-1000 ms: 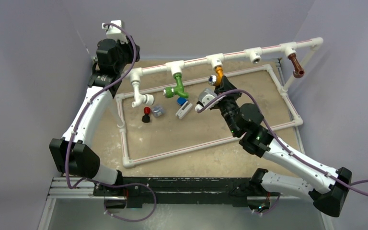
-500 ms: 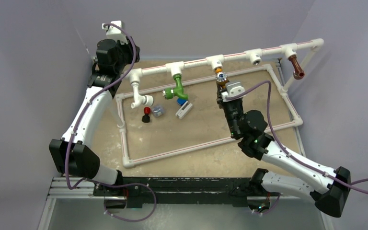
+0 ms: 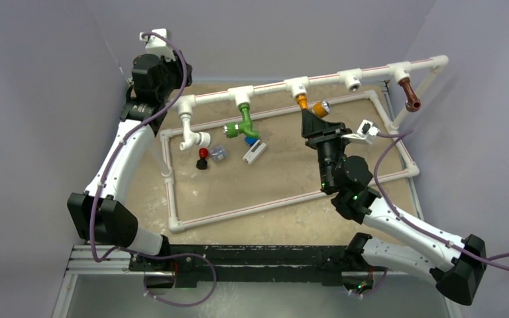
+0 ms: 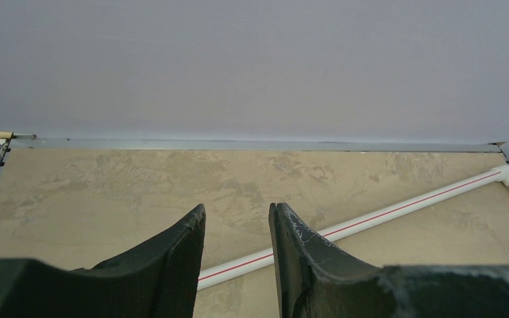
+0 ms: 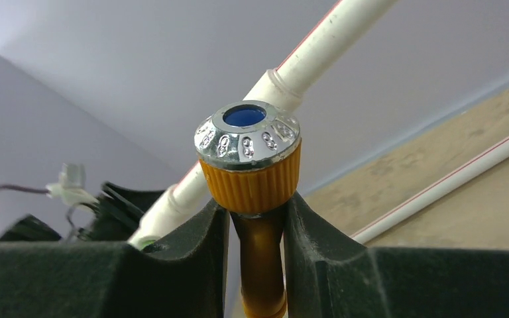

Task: Install the water faucets

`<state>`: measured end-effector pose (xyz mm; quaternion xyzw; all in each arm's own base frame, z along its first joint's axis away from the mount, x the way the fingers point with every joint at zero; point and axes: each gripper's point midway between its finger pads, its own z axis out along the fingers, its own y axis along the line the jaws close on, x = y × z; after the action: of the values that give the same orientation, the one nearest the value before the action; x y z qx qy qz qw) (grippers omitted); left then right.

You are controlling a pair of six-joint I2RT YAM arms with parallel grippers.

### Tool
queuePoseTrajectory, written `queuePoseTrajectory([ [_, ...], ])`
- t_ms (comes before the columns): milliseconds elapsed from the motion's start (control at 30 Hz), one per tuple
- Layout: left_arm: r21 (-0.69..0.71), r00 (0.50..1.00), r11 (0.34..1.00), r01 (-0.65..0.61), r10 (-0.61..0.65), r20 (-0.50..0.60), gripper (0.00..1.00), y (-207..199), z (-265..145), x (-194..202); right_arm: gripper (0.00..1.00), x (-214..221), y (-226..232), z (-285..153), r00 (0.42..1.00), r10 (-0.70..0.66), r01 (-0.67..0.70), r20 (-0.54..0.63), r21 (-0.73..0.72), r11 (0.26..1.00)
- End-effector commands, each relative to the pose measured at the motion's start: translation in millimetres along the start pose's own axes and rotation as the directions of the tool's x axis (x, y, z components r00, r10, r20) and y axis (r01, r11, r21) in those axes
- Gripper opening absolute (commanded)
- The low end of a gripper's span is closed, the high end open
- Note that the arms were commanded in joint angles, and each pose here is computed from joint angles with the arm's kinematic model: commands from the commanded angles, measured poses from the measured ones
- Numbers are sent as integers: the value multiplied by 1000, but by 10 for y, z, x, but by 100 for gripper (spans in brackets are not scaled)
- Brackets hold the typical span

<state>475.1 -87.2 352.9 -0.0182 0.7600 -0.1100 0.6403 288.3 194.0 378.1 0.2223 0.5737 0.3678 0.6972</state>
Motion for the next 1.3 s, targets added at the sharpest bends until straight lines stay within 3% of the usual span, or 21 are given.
queuePoseTrajectory([
  [0, -52, 931, 998, -18, -2, -365, 40, 201, 33, 1285, 0, 492, 320, -156, 871, 440, -457, -218, -36, 889],
  [100, -55, 932, 998, -19, -2, -362, 40, 206, 28, 1271, 0, 508, 381, -146, 796, 556, -579, -239, -31, 815],
  [300, -71, 938, 997, -23, -3, -346, 40, 241, 9, 1211, 0, 646, 431, -49, 702, 648, -680, -296, -7, 733],
  [633, -101, 950, 995, -6, -26, -311, 40, 318, -31, 1096, 0, 801, 466, 31, 618, 710, -743, -338, 43, 668],
  [833, -114, 954, 994, 3, -37, -296, 40, 359, -47, 1051, 1, 765, 468, 29, 623, 707, -738, -335, 45, 673],
  [1067, -121, 953, 992, 21, -57, -297, 40, 412, -39, 1050, 55, 681, 302, -69, 703, 643, -661, -304, 57, 748],
  [1267, -126, 954, 992, 27, -63, -294, 40, 441, -43, 1038, 76, 573, 147, -209, 762, 581, -592, -285, 55, 804],
])
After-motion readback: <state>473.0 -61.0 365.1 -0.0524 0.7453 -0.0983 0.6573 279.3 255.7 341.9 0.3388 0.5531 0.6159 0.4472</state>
